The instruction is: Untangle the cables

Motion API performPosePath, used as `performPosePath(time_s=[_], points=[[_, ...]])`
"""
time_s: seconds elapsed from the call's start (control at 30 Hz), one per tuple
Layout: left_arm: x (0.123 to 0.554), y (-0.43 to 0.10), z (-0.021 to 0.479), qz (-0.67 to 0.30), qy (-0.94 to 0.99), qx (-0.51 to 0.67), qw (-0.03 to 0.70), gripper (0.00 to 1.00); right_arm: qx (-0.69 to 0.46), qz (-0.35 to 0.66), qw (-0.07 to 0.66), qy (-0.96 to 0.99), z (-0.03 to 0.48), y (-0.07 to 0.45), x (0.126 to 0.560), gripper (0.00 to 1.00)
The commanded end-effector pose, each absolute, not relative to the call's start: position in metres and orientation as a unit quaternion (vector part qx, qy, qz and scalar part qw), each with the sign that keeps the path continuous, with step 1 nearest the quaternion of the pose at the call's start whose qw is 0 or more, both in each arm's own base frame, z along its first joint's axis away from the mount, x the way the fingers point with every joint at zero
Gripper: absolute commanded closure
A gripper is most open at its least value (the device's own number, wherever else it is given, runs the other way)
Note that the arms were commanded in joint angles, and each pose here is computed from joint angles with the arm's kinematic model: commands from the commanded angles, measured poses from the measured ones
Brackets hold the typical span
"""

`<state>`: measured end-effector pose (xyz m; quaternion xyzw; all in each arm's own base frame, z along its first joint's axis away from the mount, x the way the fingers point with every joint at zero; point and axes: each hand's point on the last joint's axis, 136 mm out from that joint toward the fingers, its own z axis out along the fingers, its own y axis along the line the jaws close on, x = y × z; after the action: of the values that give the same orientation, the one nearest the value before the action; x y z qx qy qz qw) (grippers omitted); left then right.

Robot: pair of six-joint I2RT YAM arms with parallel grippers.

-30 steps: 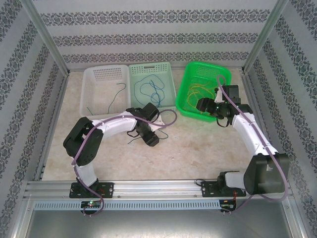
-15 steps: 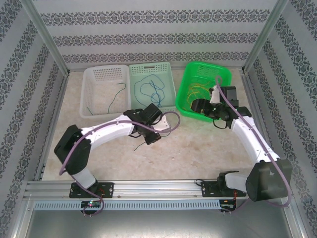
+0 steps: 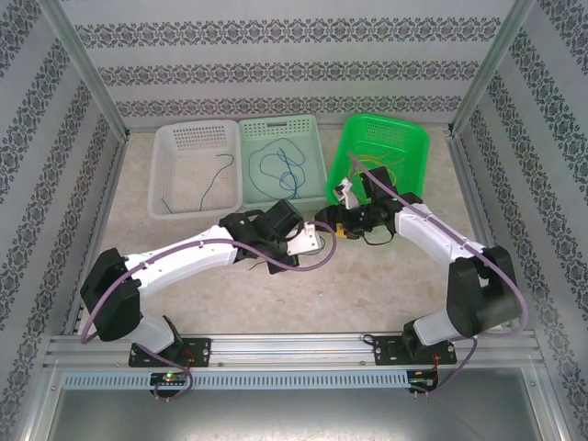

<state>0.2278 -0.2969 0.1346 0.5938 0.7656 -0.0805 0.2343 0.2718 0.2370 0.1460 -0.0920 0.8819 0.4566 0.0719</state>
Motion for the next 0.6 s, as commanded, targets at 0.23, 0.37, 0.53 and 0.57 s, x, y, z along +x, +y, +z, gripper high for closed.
performPosePath(time_s=[0.23,0.37,0.53,0.57], points=[[0.222,-0.291,0.144,-0.055,0.741,0.616,0.263,1.0,-0.191,0.515,0.01,0.836,0.155,0.277,0.242,0.33],[0.222,-0.287,0.15,-0.048,0.737,0.615,0.275,1.0,-0.192,0.508,-0.004,0.84,0.146,0.273,0.237,0.33],[0.22,-0.282,0.155,-0.042,0.732,0.618,0.283,1.0,-0.174,0.504,-0.004,0.846,0.139,0.263,0.242,0.33],[0.219,-0.281,0.156,-0.041,0.731,0.619,0.284,1.0,-0.174,0.507,-0.002,0.844,0.14,0.263,0.243,0.33]])
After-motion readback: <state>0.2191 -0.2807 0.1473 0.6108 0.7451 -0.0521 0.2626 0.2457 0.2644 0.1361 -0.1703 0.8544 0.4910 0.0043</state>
